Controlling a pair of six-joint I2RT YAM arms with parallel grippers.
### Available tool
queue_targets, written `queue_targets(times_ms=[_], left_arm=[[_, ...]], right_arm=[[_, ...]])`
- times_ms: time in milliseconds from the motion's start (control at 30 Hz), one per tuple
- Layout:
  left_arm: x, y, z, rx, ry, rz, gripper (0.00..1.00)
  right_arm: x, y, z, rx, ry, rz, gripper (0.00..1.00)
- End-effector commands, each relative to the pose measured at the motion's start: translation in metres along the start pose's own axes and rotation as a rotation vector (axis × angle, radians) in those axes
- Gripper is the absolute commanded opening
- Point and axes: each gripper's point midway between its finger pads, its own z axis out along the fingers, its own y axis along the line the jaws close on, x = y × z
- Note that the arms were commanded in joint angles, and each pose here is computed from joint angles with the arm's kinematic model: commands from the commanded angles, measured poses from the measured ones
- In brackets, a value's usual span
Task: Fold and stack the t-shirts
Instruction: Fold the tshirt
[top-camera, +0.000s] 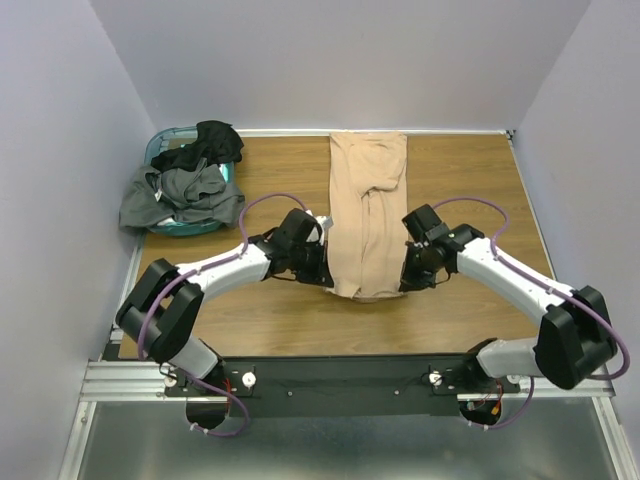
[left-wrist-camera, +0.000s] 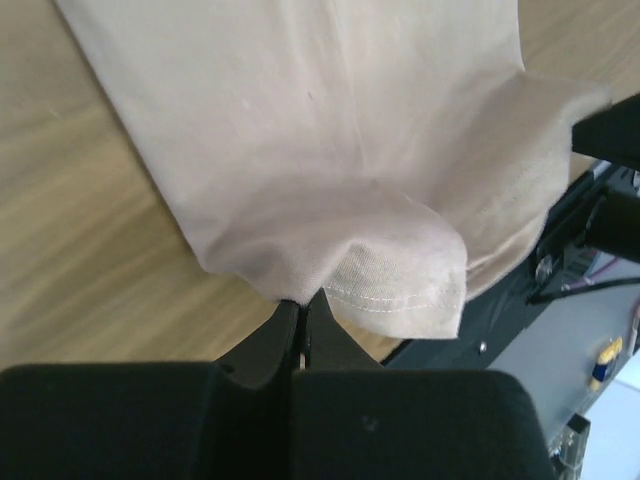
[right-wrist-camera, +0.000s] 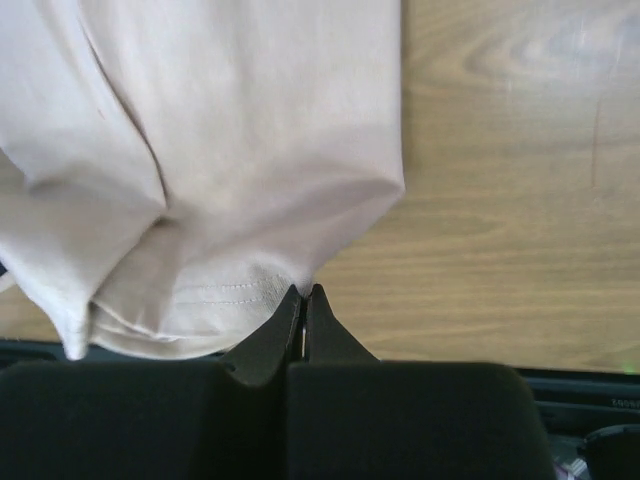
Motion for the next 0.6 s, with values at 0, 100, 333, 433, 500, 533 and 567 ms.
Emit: queue_targets(times_ms=[0,100,333,433,500,533,567], left_arm=[[-0.018,0.015,0.002,-0.044,-0.002,0.035,0.00],[-0.037,0.017,0.005,-0.043,-0.016,0.056,0.00],[-0.086,0.032,0.018,-0.049,-0.044,0.060,0.00],[-0.108,0.031,0.020,-0.038,-0.069,0.067,0.00],[-0.124,0.035,0.023,-0.042,-0.087,0.067,0.00],[-0.129,0.036,0.025,-0.041,-0.090,0.065,0.00],[-0.140,0.038,0.026,-0.036,-0.102,0.062,0.00]], right_arm=[[-0.030,-0.003,0.003,0.104,-0.080,-0.031,0.00],[-0.053,0.005,0.007,0.133,-0.126,-0.045,0.01],[-0.107,0.031,0.022,0.163,-0.207,-0.067,0.00],[-0.132,0.038,0.023,0.177,-0.245,-0.091,0.00],[-0.141,0.036,0.032,0.201,-0.237,-0.103,0.00],[-0.151,0.037,0.030,0.198,-0.252,-0.092,0.00],[-0.154,0.034,0.035,0.213,-0.245,-0.098,0.00]])
